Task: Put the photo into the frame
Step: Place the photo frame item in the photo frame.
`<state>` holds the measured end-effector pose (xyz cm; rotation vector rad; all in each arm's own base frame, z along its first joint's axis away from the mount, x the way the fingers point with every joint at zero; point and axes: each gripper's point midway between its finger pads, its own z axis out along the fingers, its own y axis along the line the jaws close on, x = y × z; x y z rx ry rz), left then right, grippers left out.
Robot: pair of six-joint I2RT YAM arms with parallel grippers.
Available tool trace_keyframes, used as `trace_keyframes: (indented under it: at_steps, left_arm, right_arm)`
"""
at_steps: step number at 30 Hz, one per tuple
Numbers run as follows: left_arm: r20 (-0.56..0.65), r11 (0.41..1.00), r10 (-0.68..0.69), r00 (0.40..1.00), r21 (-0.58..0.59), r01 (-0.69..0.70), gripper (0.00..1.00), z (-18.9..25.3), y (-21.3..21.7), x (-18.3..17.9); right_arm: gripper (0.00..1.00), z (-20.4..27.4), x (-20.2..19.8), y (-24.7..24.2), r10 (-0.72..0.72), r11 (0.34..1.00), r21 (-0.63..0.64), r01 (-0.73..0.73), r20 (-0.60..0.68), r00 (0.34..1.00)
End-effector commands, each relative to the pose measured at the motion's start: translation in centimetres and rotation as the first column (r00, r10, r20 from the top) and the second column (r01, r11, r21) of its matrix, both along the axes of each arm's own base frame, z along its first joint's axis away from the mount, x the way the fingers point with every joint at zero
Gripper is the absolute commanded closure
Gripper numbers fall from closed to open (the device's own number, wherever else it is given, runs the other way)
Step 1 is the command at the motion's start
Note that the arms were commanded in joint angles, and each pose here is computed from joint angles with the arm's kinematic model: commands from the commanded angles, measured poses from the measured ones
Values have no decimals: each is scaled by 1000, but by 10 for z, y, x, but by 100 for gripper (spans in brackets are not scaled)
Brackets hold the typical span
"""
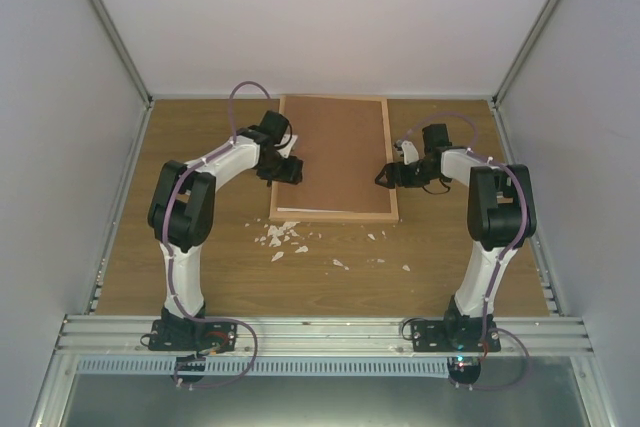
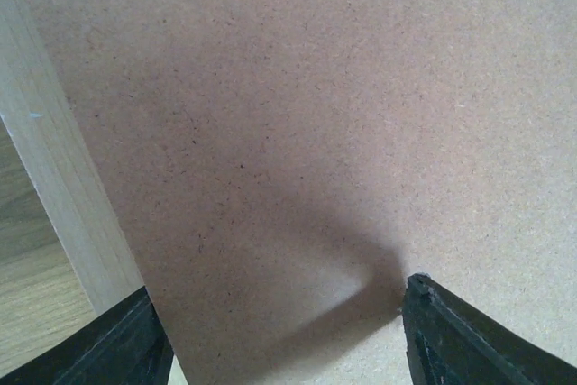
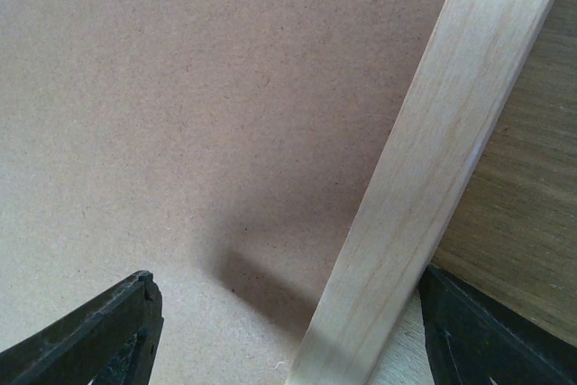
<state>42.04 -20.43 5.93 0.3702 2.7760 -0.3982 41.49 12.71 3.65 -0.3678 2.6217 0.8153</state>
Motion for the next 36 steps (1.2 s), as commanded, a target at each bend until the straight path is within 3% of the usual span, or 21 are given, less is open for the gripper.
trace_keyframes:
  at_steps: [1, 5, 19, 26, 30, 36]
  left_arm:
    - [124, 999, -44, 991, -25, 48, 30, 43, -14, 12]
    - [124, 998, -55, 991, 8, 54, 24, 43, -11, 13]
    - [216, 989, -143, 966, 55, 134, 26, 63, -19, 11]
    - [243, 957, -280, 929, -11, 291, 47, 70, -39, 0]
    - [153, 957, -287, 946, 2, 290, 67, 38, -39, -6]
    - [85, 956, -292, 953, 34, 290, 72, -4, -30, -17]
  right_arm:
    - [21, -22, -10, 4, 10, 1000, -16, -11, -40, 999]
    - [21, -23, -10, 3, 9, 1000, -18, -10, -40, 999]
    - [20, -20, -9, 3, 7, 1000, -22, -8, -30, 1000]
    - [20, 4, 0, 1, 16, 999, -41, -14, 61, 998]
    - [20, 23, 6, 2, 40, 998, -52, -34, 119, 992]
    - [21, 48, 4, 19, 98, 995, -43, -91, 200, 975]
